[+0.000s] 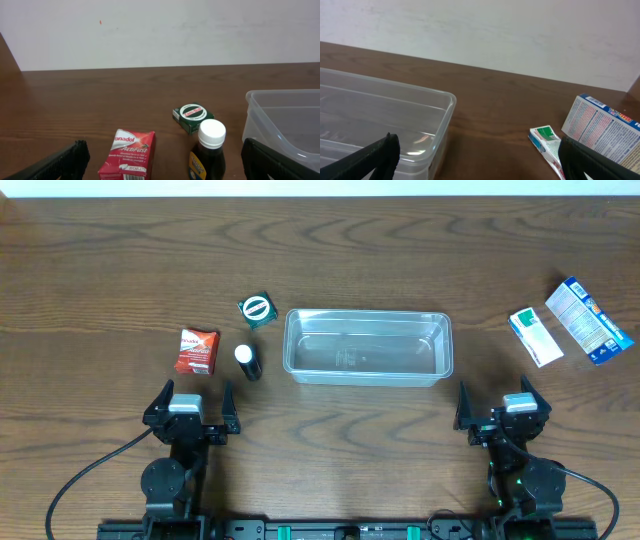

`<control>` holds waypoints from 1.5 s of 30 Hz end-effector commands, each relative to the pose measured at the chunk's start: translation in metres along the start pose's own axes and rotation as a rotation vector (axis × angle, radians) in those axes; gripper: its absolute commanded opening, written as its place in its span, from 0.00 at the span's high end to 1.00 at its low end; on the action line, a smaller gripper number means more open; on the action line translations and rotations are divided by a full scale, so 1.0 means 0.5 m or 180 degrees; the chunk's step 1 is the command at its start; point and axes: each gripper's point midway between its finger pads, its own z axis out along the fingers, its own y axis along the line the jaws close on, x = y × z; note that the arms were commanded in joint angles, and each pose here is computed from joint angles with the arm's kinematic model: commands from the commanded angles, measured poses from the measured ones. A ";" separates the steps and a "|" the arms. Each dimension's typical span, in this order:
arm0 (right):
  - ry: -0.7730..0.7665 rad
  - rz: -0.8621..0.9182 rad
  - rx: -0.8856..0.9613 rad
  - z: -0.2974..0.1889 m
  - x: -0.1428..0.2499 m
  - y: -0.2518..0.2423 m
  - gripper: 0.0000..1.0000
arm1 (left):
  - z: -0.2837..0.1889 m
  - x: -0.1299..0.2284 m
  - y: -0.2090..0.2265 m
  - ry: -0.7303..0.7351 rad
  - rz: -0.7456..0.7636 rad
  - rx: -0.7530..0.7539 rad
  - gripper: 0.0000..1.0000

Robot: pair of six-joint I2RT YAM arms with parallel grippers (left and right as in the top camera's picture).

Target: Pack container

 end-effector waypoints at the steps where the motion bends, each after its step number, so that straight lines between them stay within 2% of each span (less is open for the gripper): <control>1: 0.0015 -0.0044 0.0024 0.000 0.003 -0.002 0.01 | 0.001 0.030 -0.011 0.0167 0.0011 0.0106 0.02; 19: 0.0000 -0.0017 -0.0033 0.000 0.001 0.004 0.01 | 0.001 0.030 -0.011 0.0167 0.0011 0.0106 0.02; 26: 0.0138 0.0273 -0.0115 -0.010 -0.016 0.010 0.01 | 0.001 0.030 -0.011 0.0167 0.0011 0.0106 0.02; 35: 0.0341 0.0266 -0.0087 0.009 -0.184 -0.010 0.01 | 0.001 0.030 -0.011 0.0167 0.0011 0.0106 0.02; 45: 0.1436 0.0097 -0.0199 0.144 -0.290 -0.022 0.01 | 0.001 0.030 -0.011 0.0167 0.0011 0.0106 0.02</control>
